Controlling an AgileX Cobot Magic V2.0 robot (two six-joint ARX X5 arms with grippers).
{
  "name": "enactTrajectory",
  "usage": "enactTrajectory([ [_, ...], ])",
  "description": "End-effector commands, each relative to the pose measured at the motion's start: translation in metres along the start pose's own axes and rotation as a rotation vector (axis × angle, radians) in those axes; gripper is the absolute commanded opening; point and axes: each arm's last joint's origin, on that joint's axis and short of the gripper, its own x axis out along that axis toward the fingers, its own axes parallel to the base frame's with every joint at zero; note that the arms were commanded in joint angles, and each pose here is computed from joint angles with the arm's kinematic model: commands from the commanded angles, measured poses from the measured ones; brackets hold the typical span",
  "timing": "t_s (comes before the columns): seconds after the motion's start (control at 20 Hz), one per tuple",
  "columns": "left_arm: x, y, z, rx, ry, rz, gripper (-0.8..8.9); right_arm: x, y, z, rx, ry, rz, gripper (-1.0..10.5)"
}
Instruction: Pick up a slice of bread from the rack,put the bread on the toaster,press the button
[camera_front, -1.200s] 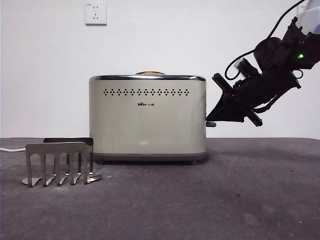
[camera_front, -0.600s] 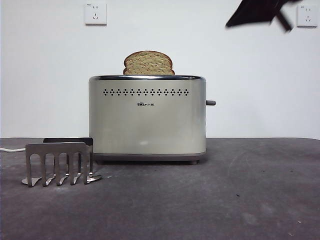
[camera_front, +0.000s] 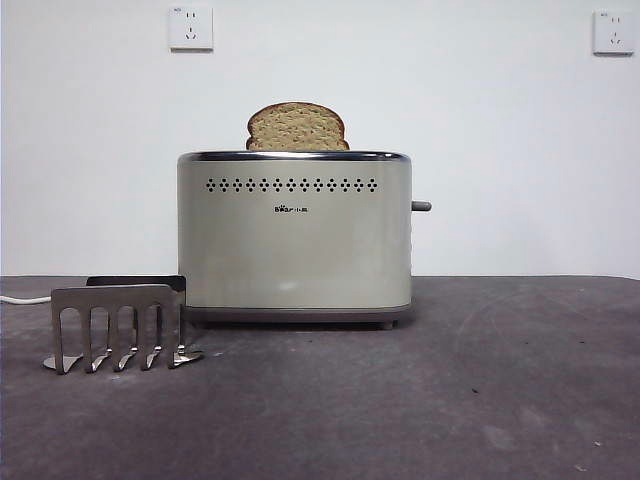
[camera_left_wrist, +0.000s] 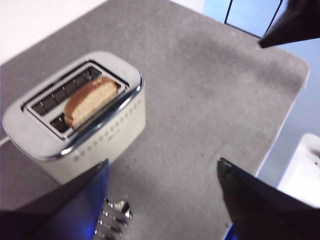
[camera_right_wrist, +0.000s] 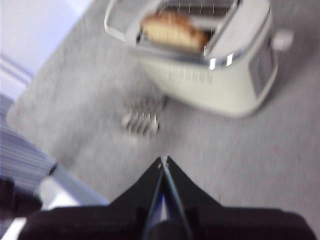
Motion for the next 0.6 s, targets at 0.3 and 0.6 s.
enactTrajectory([
  [0.3,-0.0001,-0.0016,-0.0054,-0.024,0.056,-0.014,-0.06,-0.0091,0.0073,-0.0131,-0.035,0.045,0.004,0.0],
  [0.6,0.0000,-0.0015,-0.0052,-0.024,0.054,-0.014,-0.04,-0.0091,0.0071,-0.0130,-0.036,0.043,0.002,0.0],
])
